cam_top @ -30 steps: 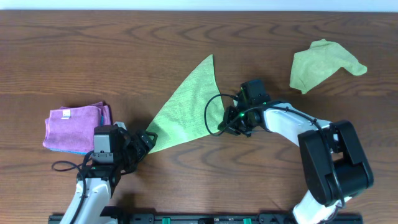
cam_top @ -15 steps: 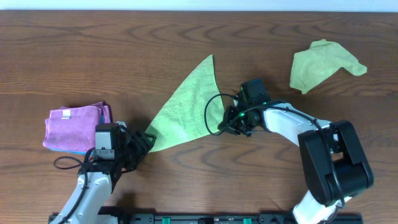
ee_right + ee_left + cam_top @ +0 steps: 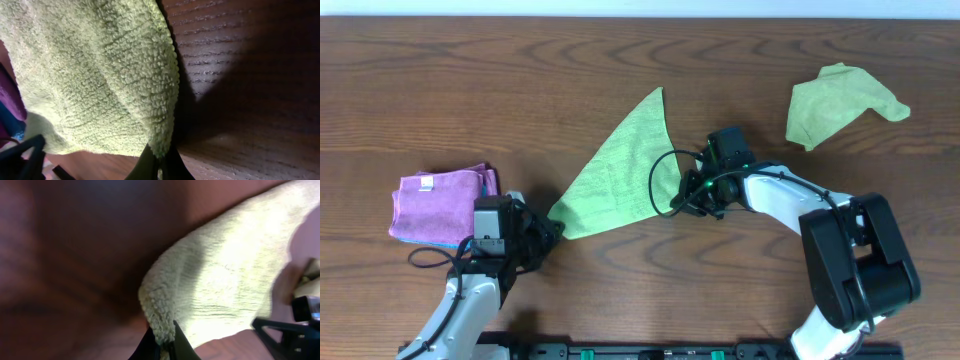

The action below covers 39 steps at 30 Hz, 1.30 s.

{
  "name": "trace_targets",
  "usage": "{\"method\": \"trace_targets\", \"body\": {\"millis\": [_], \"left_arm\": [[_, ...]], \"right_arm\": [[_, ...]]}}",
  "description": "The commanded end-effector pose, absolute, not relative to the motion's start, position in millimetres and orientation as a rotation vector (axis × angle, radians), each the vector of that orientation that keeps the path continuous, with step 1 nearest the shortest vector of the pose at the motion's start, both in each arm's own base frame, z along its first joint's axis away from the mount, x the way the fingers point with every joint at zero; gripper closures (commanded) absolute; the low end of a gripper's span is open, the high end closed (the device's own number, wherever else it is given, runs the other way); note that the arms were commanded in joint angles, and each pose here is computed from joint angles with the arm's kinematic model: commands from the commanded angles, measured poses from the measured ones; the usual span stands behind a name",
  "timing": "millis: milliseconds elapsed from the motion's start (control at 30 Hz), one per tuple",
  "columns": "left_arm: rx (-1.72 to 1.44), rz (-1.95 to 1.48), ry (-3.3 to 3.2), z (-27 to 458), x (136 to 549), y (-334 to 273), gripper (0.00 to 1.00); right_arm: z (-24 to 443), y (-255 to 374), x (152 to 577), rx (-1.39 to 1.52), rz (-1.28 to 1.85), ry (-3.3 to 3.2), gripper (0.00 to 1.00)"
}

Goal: Fold the cloth
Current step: 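Move the left gripper to the cloth's left corner and grasp it, then hold the cloth with both grippers and stretch it between them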

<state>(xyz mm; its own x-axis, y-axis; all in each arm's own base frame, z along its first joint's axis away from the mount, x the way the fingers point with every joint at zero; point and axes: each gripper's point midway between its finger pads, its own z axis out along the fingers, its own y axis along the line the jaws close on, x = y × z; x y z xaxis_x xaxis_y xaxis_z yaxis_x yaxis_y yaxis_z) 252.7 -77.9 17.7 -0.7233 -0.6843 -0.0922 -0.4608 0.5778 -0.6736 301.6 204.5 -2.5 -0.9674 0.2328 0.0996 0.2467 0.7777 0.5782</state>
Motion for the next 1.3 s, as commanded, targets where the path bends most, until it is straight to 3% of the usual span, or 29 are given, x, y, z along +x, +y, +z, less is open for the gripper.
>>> {"method": "trace_targets", "body": {"millis": [0,600,1267], "left_arm": [[-0.862,-0.967,2.446,26,259,-84,0.94],[-0.556,-1.117,2.521,108,281,-110,0.94],[-0.47,-1.232,2.538,171,264,-122,0.94]], "right_arm": [[-7,204,299,-0.4,-0.941,-2.941,0.99],[90,184,288,-0.318,-0.977,-3.148,0.99],[169,171,228,-0.258,-1.073,-3.227,0.99]]}}
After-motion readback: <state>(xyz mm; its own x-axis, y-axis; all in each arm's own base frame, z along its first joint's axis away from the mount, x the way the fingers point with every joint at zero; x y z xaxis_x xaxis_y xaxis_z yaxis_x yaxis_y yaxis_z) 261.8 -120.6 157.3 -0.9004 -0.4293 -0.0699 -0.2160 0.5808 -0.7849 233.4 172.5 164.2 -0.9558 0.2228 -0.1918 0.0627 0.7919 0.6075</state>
